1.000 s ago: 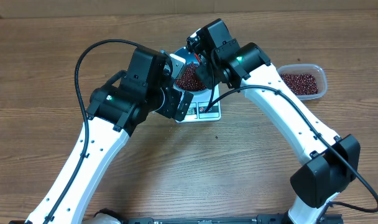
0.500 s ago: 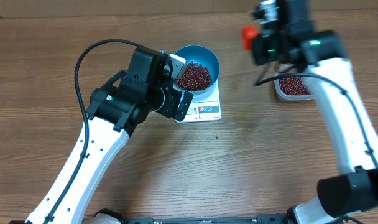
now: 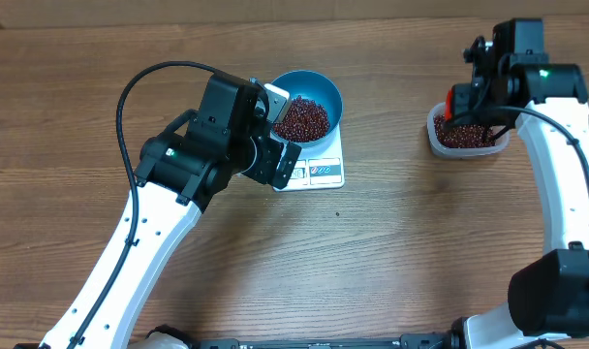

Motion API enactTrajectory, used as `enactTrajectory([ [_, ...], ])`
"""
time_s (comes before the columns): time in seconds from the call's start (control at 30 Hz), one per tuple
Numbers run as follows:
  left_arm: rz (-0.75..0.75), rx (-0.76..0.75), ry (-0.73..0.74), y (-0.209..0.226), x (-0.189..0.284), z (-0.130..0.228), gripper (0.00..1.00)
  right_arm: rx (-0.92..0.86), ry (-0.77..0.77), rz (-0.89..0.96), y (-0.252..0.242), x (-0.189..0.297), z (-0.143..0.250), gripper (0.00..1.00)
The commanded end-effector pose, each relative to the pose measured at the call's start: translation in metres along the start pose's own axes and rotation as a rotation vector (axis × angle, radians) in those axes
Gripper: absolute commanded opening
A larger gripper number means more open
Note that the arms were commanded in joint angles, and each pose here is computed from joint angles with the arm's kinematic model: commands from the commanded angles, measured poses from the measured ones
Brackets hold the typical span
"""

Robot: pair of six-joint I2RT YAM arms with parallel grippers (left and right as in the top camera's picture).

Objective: Scoop item into bowl and weigh 150g on scale

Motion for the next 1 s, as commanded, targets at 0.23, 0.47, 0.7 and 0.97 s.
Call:
enactTrajectory([
  [0.23,0.013,-0.017,-0.004,-0.001,0.0,-0.002,1.0,-0.011,0.078,0.075,-0.01,-0.033,0.029,0.04],
  [0.47,0.013,-0.017,-0.004,-0.001,0.0,-0.002,1.0,-0.005,0.078,0.038,-0.004,-0.045,0.034,0.03],
  [0.7,0.013,-0.017,-0.004,-0.001,0.0,-0.002,1.0,-0.006,0.035,-0.033,0.005,-0.046,0.026,0.04],
  [0.97,0.013,-0.017,-0.004,-0.001,0.0,-0.002,1.0,-0.006,0.032,-0.05,0.008,-0.046,0.026,0.04],
])
Point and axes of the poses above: each gripper's point midway between its finger pads, its own x axis back along the fingers, its own y axis along the line the jaws close on, z = x × y, the point moved 3 cm from there along x, back along the fingers, and after that the axes turned 8 degrees about x, right-handed, at the moved point
